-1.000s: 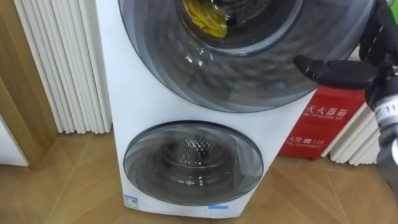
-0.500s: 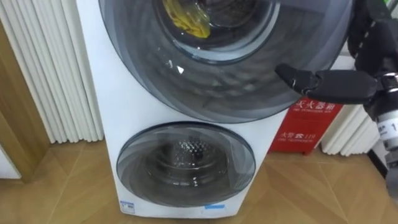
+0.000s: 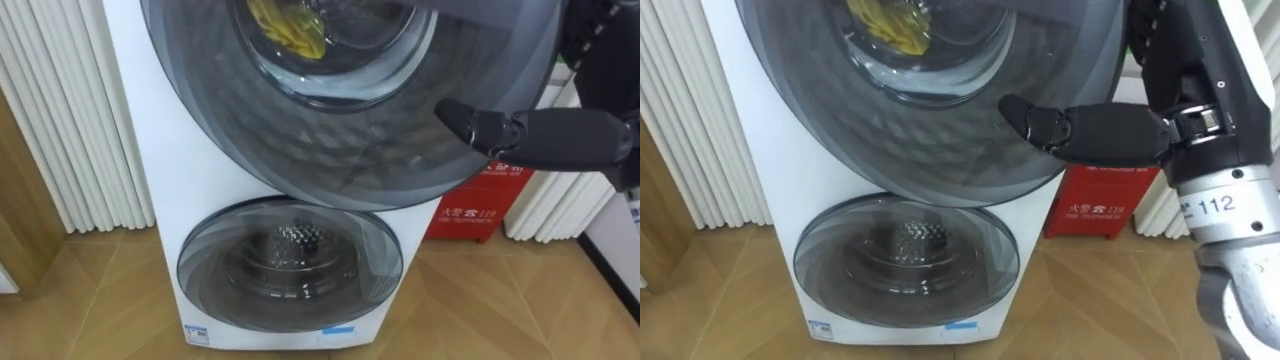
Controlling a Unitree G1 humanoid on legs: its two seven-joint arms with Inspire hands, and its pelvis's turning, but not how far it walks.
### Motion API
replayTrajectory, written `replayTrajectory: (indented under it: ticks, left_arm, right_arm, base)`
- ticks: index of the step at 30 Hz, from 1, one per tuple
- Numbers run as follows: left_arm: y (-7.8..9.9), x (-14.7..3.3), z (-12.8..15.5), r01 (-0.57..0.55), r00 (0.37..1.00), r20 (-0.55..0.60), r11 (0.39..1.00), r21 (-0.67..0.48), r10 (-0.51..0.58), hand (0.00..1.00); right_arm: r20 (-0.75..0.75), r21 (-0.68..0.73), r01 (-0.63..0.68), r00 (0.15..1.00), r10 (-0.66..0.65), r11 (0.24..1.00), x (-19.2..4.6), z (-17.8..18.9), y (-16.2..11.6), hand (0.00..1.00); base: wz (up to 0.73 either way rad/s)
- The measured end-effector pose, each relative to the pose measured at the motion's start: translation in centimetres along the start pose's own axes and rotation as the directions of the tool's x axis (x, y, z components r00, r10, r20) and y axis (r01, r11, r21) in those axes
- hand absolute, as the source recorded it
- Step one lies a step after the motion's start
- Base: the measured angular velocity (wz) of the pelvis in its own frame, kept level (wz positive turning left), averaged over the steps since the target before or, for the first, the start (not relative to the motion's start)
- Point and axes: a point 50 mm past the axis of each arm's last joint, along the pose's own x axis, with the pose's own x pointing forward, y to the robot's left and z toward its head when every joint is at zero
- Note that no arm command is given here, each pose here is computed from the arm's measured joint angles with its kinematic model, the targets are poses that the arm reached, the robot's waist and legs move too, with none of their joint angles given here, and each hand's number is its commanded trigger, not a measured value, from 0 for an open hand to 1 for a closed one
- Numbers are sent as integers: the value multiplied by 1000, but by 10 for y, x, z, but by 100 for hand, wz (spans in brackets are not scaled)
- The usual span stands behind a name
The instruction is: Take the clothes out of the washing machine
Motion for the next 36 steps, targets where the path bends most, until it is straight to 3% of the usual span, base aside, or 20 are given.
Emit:
replayTrajectory:
  ticks: [11, 22, 31, 36]
  left_arm:
    - [0, 2, 15, 43, 999, 33, 999, 10, -43, 0]
    - [2, 2, 10, 9, 1000, 22, 1000, 12, -9, 0]
    - [2, 3, 17, 9, 999, 36, 1000, 13, -10, 0]
    - [1, 3, 17, 14, 999, 30, 1000, 14, -15, 0]
  right_arm:
    - [132, 8, -61, 990, 60, 998, 17, 21, 16, 0]
    - [296, 200, -177, 948, 113, 963, 17, 37, 47, 0]
    - [413, 339, -432, 866, 280, 836, 14, 44, 81, 0]
    - [434, 362, -597, 788, 438, 716, 9, 41, 109, 0]
  base:
    - [-4]
    - [5]
    - [14]
    - [24]
